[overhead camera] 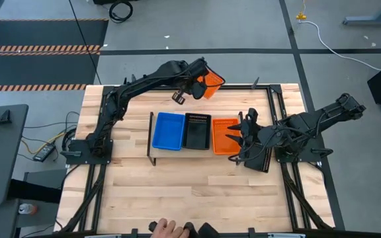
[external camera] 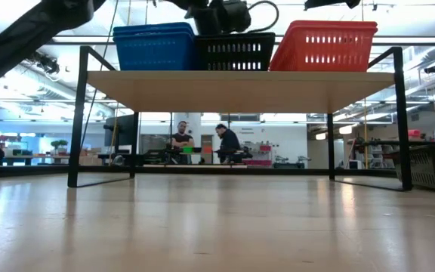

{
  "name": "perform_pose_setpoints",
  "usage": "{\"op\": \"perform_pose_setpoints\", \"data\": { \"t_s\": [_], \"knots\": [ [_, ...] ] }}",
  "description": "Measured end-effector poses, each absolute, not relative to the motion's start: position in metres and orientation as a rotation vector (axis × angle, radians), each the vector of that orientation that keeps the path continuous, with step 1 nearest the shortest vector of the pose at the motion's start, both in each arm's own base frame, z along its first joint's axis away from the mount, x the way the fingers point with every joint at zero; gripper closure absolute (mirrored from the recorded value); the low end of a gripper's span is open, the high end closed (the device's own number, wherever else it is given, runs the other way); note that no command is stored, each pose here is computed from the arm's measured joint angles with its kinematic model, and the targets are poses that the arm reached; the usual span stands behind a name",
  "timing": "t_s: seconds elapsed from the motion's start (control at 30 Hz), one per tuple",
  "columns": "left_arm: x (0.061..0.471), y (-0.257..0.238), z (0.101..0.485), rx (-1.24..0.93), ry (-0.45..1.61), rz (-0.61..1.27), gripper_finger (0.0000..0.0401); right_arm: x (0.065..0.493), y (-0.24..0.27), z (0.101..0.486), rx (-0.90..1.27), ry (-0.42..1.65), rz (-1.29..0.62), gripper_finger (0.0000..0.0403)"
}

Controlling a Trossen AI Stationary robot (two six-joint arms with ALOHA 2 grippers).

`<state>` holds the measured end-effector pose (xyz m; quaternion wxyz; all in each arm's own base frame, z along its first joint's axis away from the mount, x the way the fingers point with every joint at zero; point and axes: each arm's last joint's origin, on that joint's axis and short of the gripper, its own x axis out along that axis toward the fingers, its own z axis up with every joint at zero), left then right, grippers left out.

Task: Stack baskets on shelf by color
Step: Stack the orange basket on the stacked orange baskets on the shelf

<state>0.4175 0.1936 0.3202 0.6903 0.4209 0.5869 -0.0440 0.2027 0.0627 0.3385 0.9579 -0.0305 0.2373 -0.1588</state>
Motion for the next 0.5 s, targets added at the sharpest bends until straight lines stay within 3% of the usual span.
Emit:
{"op": "perform_pose_setpoints", "data": {
  "t_s": [0.33, 0.5],
  "knots": [
    [0.41, 0.184, 0.357, 1.132, 1.253, -0.016, 0.0391, 0.203, 0.063, 0.339, -0.076, 0.48, -0.325, 0.0264],
    [0.401, 0.168, 0.379, 1.151, 1.151, -0.061, 0.0391, 0.203, 0.062, 0.339, -0.125, 0.488, -0.314, 0.0264]
  ]
}}
